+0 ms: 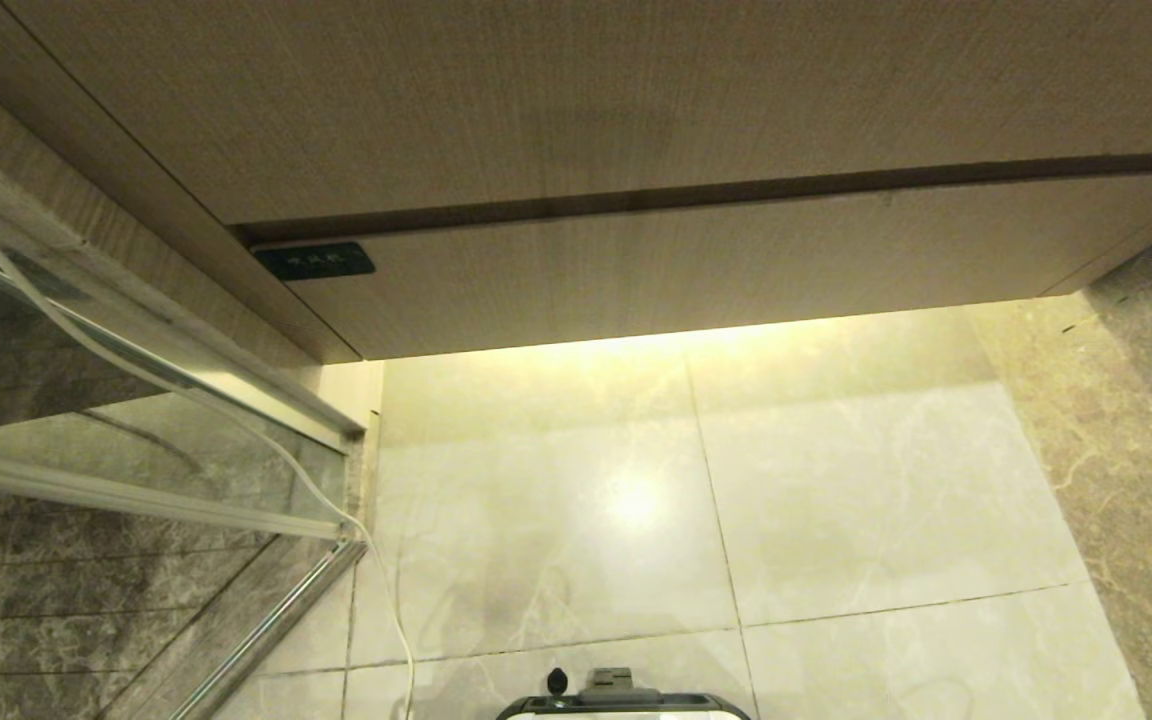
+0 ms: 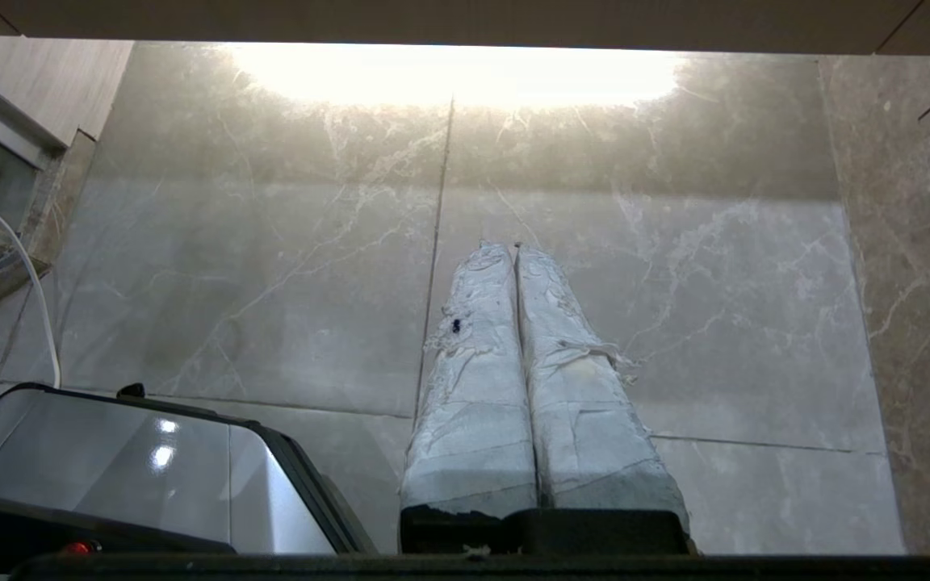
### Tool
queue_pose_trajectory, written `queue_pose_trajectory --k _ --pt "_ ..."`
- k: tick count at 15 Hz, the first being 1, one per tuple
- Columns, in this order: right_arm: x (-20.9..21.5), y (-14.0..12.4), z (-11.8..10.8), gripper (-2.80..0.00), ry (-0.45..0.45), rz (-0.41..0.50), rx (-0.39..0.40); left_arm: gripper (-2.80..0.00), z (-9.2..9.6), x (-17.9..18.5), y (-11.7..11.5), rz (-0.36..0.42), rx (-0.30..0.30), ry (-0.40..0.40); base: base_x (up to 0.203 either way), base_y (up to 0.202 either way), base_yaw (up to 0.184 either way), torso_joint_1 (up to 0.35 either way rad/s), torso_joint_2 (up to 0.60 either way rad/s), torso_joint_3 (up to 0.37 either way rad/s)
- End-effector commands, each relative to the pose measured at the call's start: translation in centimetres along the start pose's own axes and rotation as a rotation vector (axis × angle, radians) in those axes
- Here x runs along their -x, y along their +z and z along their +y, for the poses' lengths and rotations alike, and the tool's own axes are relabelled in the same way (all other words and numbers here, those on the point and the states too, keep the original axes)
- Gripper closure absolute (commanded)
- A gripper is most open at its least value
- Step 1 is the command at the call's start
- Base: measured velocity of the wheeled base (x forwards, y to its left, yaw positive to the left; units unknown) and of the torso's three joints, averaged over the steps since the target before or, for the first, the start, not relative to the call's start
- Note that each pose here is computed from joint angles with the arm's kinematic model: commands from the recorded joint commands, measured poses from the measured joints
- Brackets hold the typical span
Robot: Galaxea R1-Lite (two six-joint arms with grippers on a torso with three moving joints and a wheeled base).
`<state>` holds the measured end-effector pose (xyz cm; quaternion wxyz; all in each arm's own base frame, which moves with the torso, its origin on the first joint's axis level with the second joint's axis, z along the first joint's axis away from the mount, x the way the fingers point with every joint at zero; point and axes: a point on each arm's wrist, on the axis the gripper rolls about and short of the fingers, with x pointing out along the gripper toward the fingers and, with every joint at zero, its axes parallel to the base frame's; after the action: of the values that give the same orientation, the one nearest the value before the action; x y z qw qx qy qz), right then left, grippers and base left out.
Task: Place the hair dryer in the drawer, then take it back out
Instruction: Pull open the drawer
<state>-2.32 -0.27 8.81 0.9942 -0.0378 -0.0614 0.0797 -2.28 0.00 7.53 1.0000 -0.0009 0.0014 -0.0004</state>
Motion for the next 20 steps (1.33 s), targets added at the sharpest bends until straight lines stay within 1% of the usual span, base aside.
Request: queue_pose_trajectory --k 1,5,20 --pt "0.14 -1.25 0.10 0.00 0.002 -0.001 -0.001 0.00 0.00 0.00 -0.03 0.001 0.000 -0.001 0.000 0.000 0.000 0.000 0.00 0.000" --pt "0.14 -1.29 0.10 0.00 0.001 0.003 -0.017 0.00 0.00 -0.01 -0.06 0.002 0.000 -0.001 0.000 0.000 0.000 0.000 0.00 0.000" --pt "0.14 -1.29 0.10 0.00 0.001 0.003 -0.017 0.00 0.00 -0.01 -0.06 0.002 0.000 -0.001 0.000 0.000 0.000 0.000 0.00 0.000"
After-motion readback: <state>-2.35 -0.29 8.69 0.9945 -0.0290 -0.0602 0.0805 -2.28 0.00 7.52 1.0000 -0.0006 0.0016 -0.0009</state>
